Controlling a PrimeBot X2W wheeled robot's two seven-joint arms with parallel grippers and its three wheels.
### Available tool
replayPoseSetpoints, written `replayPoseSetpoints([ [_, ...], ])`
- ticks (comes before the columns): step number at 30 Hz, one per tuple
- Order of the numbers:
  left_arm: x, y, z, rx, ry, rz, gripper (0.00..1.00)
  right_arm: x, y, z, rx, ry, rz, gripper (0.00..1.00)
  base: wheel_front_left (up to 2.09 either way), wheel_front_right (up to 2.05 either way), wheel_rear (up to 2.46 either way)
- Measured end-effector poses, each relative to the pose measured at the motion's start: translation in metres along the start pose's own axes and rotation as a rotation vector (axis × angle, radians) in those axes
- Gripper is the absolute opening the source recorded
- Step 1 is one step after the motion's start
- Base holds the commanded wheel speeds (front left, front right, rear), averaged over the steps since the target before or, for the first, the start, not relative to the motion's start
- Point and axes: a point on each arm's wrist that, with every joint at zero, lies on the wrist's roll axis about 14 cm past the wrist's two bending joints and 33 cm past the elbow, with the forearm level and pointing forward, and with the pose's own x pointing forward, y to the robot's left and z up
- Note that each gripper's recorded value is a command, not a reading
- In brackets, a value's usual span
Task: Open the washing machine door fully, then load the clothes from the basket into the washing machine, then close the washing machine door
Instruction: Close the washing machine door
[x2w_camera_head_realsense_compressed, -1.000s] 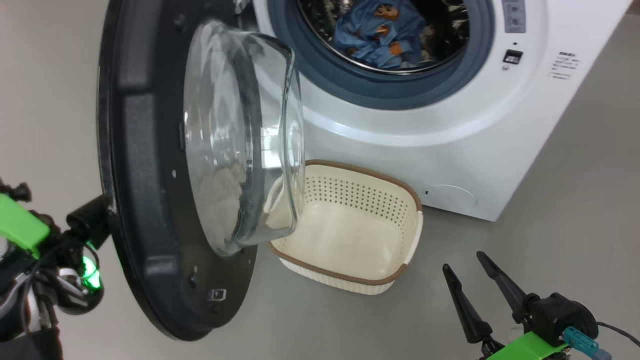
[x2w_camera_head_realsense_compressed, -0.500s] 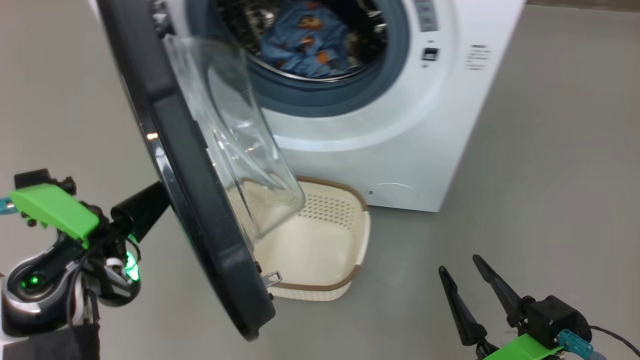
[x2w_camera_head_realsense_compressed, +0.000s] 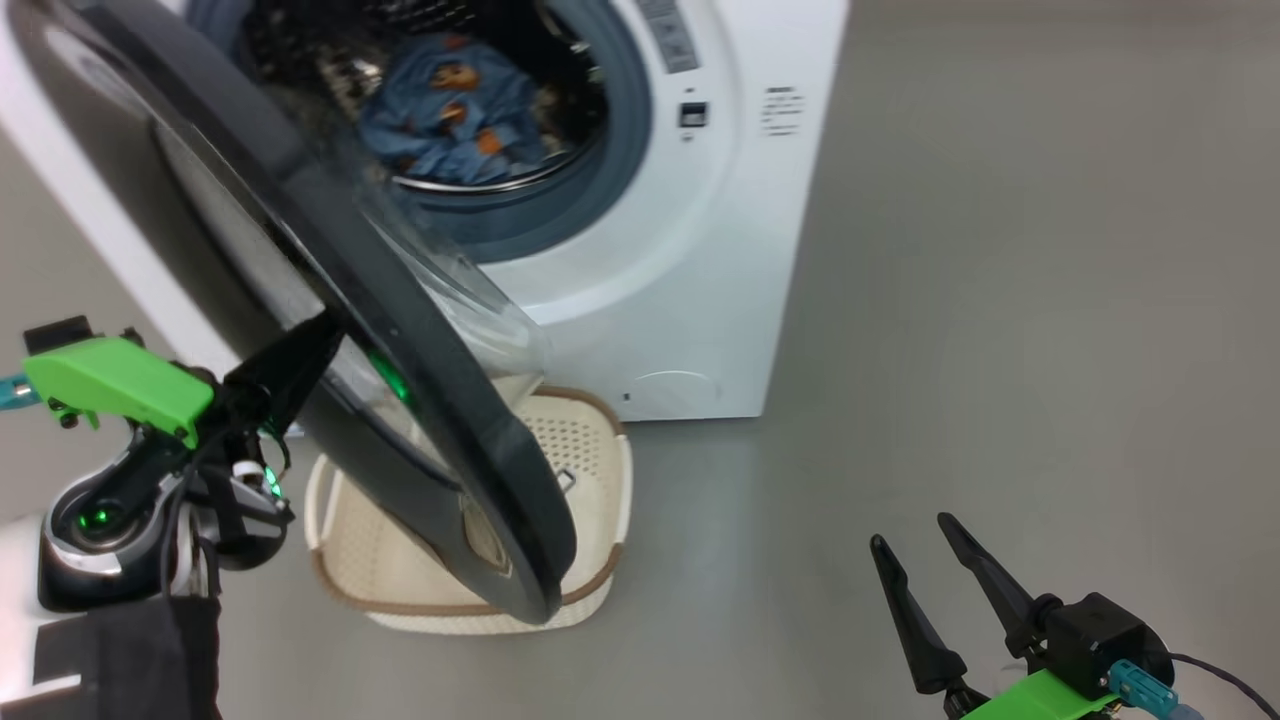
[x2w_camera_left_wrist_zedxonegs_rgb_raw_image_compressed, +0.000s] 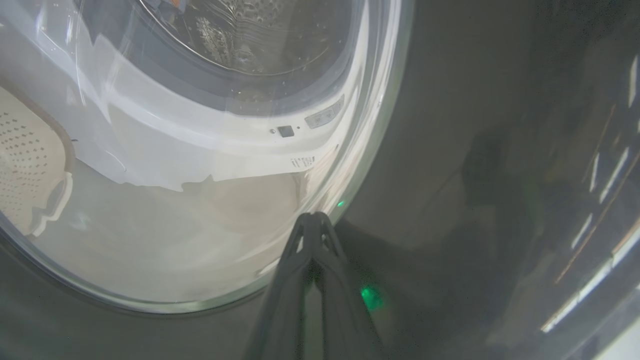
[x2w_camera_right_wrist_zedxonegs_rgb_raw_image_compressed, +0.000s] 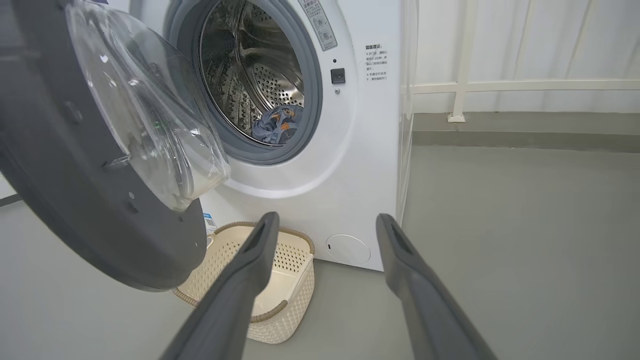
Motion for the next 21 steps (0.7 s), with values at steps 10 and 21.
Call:
replayPoseSetpoints([
  [10,0.029,0.001,-0.013,0.001,0.033,-0.01,0.0,-0.02,-0.023,0.007,-0.01,-0.016,-0.088,1.0,0.0,0.0,0.0],
  [21,0.046,0.005,-0.025,-0.011,0.067,-0.009,0.0,-0.037,-0.04,0.013,-0.02,-0.032,-0.154,1.0,0.0,0.0,0.0],
])
